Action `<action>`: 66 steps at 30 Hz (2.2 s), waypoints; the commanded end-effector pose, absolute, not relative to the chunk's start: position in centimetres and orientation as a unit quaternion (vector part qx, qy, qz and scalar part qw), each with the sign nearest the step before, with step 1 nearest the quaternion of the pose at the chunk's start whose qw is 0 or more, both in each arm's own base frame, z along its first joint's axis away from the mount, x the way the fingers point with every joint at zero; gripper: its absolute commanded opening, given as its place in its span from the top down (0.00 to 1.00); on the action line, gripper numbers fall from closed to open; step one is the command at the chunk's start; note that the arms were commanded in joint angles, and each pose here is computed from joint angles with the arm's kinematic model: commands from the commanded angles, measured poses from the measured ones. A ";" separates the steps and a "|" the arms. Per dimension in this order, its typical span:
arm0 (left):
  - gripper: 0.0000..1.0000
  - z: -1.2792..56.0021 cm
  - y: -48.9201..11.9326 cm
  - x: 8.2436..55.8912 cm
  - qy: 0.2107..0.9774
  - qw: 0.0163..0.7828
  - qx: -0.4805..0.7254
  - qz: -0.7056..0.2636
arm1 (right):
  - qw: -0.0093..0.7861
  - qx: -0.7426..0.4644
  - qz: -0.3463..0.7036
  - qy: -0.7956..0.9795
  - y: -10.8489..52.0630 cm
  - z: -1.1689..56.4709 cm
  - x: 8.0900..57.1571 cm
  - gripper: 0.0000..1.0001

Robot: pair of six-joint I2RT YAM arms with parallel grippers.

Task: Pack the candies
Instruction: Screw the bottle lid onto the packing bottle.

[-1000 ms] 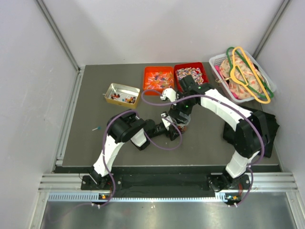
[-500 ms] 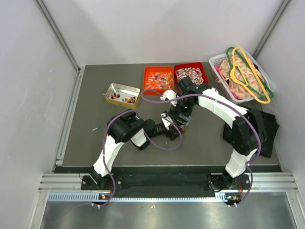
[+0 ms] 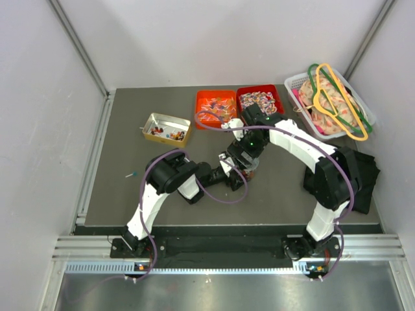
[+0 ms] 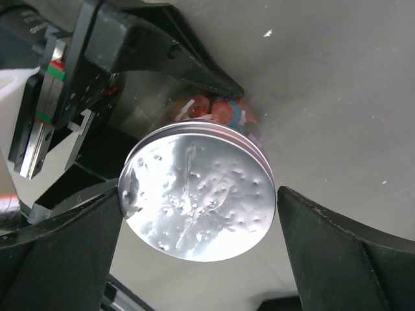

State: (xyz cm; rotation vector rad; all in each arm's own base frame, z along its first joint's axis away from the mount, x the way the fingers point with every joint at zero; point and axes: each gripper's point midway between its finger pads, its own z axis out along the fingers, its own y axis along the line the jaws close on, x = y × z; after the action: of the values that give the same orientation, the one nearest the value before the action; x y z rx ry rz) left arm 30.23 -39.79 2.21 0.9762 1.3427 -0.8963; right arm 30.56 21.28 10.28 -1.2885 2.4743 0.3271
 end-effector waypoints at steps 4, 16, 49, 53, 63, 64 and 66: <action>0.38 -0.4 -39.4 28.8 0.592 0.561 0.431 -0.386 | 0.244 -0.391 0.102 0.881 23.7 11.3 34.5 0.01; 0.39 -0.3 -39.4 28.9 0.591 0.561 0.432 -0.387 | 0.251 -0.336 0.075 0.905 23.8 10.6 36.4 0.01; 0.39 -0.4 -39.4 28.8 0.591 0.560 0.433 -0.387 | 0.275 -0.359 0.080 0.888 24.6 13.4 37.4 0.01; 0.33 -0.3 -39.4 28.9 0.591 0.562 0.431 -0.386 | 0.264 -0.374 0.077 0.886 23.8 13.8 36.5 0.01; 0.34 -0.4 -39.4 28.8 0.589 0.561 0.434 -0.387 | 0.323 -0.353 0.075 0.875 23.1 16.3 37.5 0.01; 0.35 -0.4 -39.3 28.8 0.590 0.561 0.434 -0.386 | 0.326 -0.349 0.072 0.876 23.0 16.3 37.7 0.01; 0.35 -0.4 -39.4 28.7 0.589 0.561 0.435 -0.387 | 0.332 -0.345 0.070 0.875 23.0 16.5 38.1 0.01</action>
State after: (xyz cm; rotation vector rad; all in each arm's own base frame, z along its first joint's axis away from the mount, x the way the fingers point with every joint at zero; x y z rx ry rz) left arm 31.42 -39.37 2.21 0.9424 1.3581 -0.8601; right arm 35.23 23.06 12.46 -1.0117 2.4364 0.2112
